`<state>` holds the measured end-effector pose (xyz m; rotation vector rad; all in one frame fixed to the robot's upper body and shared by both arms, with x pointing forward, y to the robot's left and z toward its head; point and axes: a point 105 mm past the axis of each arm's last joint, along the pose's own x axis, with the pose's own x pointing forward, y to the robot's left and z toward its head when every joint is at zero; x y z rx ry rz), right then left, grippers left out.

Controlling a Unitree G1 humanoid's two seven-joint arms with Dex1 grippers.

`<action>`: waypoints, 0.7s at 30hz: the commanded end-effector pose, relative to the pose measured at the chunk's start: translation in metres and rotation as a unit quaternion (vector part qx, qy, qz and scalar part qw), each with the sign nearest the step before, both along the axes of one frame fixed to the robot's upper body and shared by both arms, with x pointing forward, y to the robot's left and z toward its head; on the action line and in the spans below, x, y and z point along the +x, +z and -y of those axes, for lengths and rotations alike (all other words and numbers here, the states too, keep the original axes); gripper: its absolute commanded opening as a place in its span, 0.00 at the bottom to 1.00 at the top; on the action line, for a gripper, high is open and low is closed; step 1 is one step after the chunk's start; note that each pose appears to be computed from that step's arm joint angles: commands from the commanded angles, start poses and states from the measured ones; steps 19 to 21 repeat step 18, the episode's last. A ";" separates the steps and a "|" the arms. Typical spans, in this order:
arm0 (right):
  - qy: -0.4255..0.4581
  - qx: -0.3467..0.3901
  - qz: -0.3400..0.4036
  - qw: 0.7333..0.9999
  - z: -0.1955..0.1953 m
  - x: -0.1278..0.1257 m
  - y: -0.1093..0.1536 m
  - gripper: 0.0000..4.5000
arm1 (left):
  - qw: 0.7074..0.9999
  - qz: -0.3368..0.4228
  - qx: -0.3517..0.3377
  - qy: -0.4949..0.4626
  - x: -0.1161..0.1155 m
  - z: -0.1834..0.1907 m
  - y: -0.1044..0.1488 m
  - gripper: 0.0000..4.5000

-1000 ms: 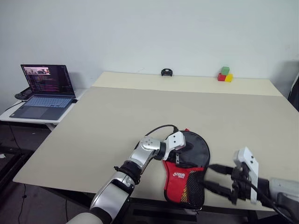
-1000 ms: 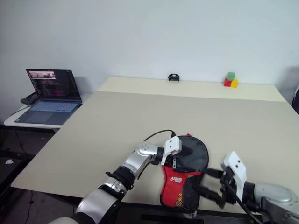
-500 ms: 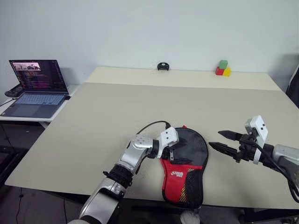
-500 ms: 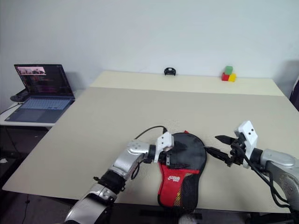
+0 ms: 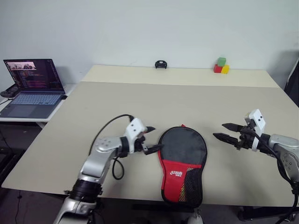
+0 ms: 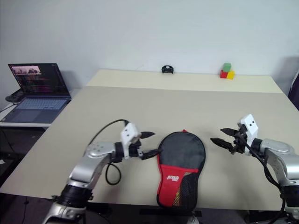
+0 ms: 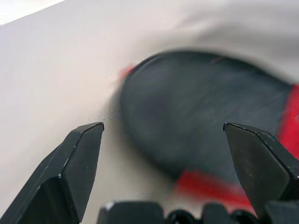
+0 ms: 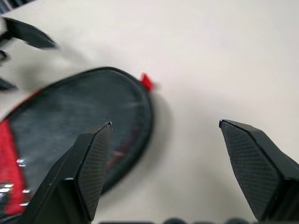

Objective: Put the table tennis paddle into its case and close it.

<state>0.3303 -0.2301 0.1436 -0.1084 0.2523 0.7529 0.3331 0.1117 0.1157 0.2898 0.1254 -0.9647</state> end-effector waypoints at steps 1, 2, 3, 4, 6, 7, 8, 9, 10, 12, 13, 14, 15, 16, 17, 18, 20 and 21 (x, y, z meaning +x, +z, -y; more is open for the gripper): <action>0.003 -0.014 0.022 1.000 0.008 0.008 0.006 0.89 | 0.999 0.029 -0.006 0.034 -0.006 -0.017 0.014 1.00; 0.001 -0.018 0.021 1.000 0.011 0.009 0.005 0.89 | 0.999 0.028 -0.002 0.039 -0.009 -0.021 0.013 1.00; -0.002 -0.022 0.021 1.000 0.014 0.010 0.004 0.89 | 0.999 0.028 0.000 0.042 -0.010 -0.023 0.012 1.00; -0.008 -0.028 0.021 0.999 0.019 0.012 0.003 0.89 | 0.998 0.030 0.005 0.047 -0.011 -0.028 0.012 1.00; -0.024 -0.039 0.018 0.999 0.031 0.015 0.001 0.89 | 0.998 0.039 0.013 0.054 -0.010 -0.032 0.013 1.00; -0.032 -0.043 0.015 0.998 0.041 0.016 0.002 0.89 | 0.998 0.043 0.014 0.054 -0.007 -0.026 0.015 1.00; -0.040 -0.049 0.014 0.998 0.050 0.017 0.003 0.89 | 0.997 0.048 0.016 0.053 -0.004 -0.022 0.017 1.00; -0.047 -0.055 0.013 0.997 0.056 0.019 0.004 0.89 | 0.997 0.053 0.020 0.054 -0.001 -0.019 0.017 1.00; -0.051 -0.063 0.011 0.997 0.061 0.020 0.003 0.89 | 0.997 0.054 0.023 0.056 0.001 -0.019 0.016 1.00; -0.056 -0.077 0.007 0.995 0.066 0.020 0.002 0.89 | 0.996 0.052 0.027 0.064 0.005 -0.022 0.012 1.00; -0.056 -0.082 0.005 0.995 0.068 0.020 0.002 0.89 | 0.996 0.050 0.027 0.067 0.006 -0.023 0.010 1.00; -0.058 -0.084 0.004 0.995 0.070 0.019 0.002 0.89 | 0.996 0.048 0.027 0.069 0.006 -0.023 0.008 1.00; -0.057 -0.084 0.001 0.995 0.071 0.018 0.004 0.89 | 0.996 0.046 0.025 0.071 0.006 -0.023 0.006 1.00; -0.054 -0.084 0.000 0.995 0.070 0.017 0.005 0.89 | 0.996 0.045 0.022 0.075 0.007 -0.024 0.006 1.00; -0.053 -0.085 -0.001 0.995 0.071 0.016 0.006 0.89 | 0.996 0.044 0.019 0.079 0.008 -0.024 0.006 1.00; -0.053 -0.087 -0.003 0.995 0.072 0.016 0.007 0.89 | 0.995 0.044 0.017 0.083 0.010 -0.025 0.005 1.00; -0.053 -0.087 -0.003 0.995 0.072 0.016 0.007 0.89 | 0.995 0.044 0.017 0.083 0.010 -0.025 0.005 1.00; -0.053 -0.087 -0.003 0.995 0.072 0.016 0.007 0.89 | 0.995 0.044 0.017 0.083 0.010 -0.025 0.005 1.00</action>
